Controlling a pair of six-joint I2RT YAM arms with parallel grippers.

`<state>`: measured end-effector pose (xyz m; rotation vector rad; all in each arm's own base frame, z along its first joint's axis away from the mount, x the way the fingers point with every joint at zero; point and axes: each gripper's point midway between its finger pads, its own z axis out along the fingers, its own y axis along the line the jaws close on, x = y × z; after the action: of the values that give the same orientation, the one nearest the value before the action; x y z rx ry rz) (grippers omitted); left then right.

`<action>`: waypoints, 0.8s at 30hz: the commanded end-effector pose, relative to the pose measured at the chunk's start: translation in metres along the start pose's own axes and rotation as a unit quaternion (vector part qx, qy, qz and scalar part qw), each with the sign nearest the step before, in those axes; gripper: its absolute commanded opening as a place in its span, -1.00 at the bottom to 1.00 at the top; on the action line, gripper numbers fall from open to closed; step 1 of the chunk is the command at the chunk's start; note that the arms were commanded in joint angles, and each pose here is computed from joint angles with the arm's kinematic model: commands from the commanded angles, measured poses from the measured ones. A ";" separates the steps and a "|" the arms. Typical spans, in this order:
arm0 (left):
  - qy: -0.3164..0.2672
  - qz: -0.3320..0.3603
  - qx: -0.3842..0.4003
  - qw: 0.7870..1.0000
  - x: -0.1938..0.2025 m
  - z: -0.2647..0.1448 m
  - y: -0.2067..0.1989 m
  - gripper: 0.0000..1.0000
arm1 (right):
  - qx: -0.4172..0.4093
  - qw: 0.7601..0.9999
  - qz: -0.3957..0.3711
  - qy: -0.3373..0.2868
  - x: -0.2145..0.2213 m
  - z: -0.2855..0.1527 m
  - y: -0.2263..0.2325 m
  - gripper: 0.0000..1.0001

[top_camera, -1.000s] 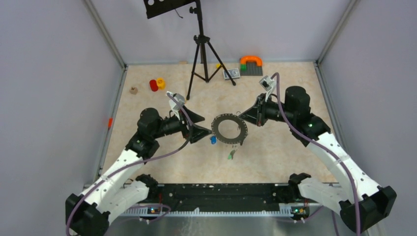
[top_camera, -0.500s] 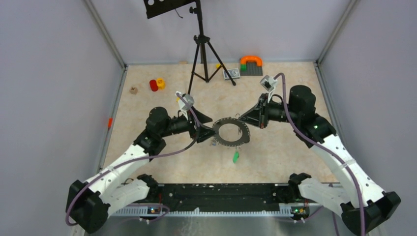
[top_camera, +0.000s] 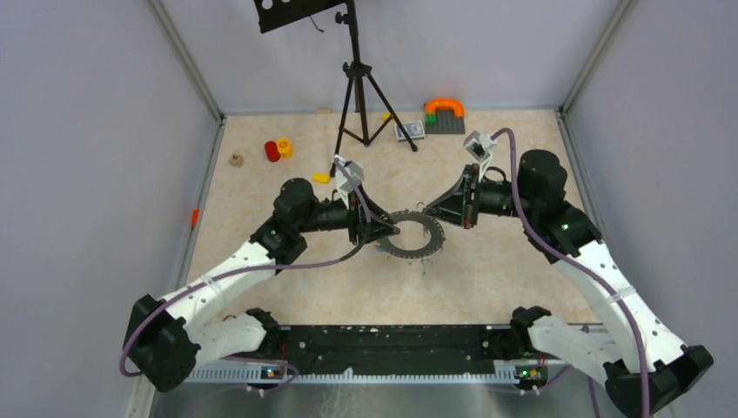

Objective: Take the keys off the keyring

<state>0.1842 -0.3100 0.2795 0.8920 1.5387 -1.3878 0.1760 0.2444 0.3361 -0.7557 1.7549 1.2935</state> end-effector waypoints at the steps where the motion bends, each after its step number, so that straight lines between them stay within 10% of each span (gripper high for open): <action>1: -0.020 0.038 0.065 0.997 -0.028 0.003 -0.028 -0.36 | -0.036 0.998 -0.044 -0.031 -0.024 -0.009 0.030 -1.00; 9: -0.004 0.030 0.104 0.994 -0.026 0.000 -0.047 -0.95 | -0.031 0.998 -0.045 -0.032 -0.023 -0.009 0.028 -1.00; 18: 0.004 0.038 0.109 0.993 -0.035 -0.008 -0.061 -1.00 | -0.010 0.998 -0.054 -0.032 -0.022 -0.012 0.023 -1.00; 24: -0.003 0.052 0.080 0.995 -0.045 -0.015 -0.063 -1.00 | 0.032 0.996 -0.072 -0.029 -0.020 -0.015 0.009 -0.02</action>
<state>0.1525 -0.3087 0.3059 1.0137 1.5089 -1.4965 0.1731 0.2388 0.3395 -0.7691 1.7305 1.2419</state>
